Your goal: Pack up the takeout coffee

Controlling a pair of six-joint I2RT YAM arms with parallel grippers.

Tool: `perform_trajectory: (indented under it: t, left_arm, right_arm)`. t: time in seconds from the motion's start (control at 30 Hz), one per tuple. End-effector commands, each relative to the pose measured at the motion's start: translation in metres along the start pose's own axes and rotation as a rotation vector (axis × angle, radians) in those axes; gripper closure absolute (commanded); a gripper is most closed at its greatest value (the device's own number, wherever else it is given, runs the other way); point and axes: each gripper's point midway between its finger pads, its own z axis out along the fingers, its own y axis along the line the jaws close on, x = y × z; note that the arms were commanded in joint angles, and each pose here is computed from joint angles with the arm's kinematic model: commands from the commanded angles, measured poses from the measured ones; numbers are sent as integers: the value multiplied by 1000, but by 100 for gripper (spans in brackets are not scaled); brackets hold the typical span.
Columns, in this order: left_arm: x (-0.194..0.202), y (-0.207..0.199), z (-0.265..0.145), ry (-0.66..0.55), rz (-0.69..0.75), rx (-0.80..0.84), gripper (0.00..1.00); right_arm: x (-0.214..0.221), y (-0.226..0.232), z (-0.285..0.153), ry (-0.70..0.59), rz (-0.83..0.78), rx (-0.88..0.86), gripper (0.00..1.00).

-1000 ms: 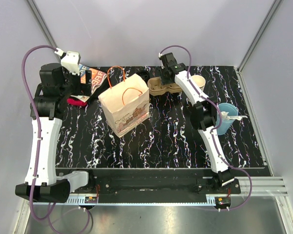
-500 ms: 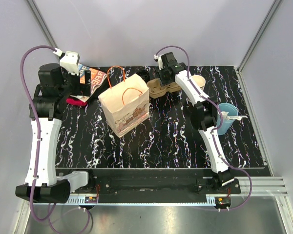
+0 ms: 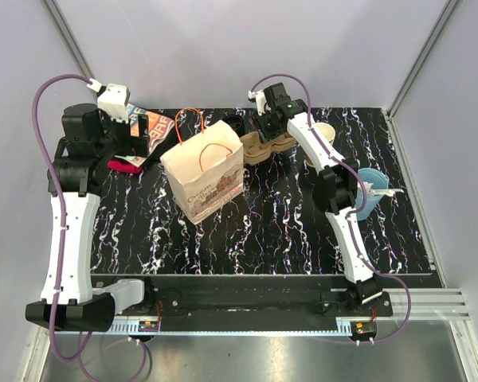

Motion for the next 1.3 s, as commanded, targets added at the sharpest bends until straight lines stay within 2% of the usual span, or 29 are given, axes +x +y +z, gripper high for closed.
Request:
perform_trajectory:
  t: [0.0, 0.23, 0.43, 0.6, 0.7, 0.77, 1.0, 1.27]
  left_arm:
    - [-16, -2, -6, -66, -10, 15, 1]
    - [-15, -3, -9, -71, -10, 16, 1]
    - [-14, 2, -11, -72, -18, 4, 1]
    - [-14, 2, -11, -71, -22, 9, 1]
    - [-14, 3, -11, -73, -24, 10, 1]
    - [-13, 2, -11, -70, -27, 14, 1]
    - [-14, 1, -12, -77, -34, 25, 1]
    - [-12, 2, -13, -74, -41, 26, 1]
  right_arm:
    - [-19, 12, -36, -51, -94, -59, 57]
    - [-4, 14, -24, -39, -229, -136, 55]
    - [-12, 3, -42, -79, -294, -193, 53]
    - [-4, 10, -60, -43, -393, -253, 48]
    - [5, 6, -64, 1, -434, -251, 32]
    - [10, 3, -67, 28, -451, -238, 25]
    - [25, -4, -59, 100, -474, -211, 19]
    - [35, 2, -43, 155, -503, -204, 17]
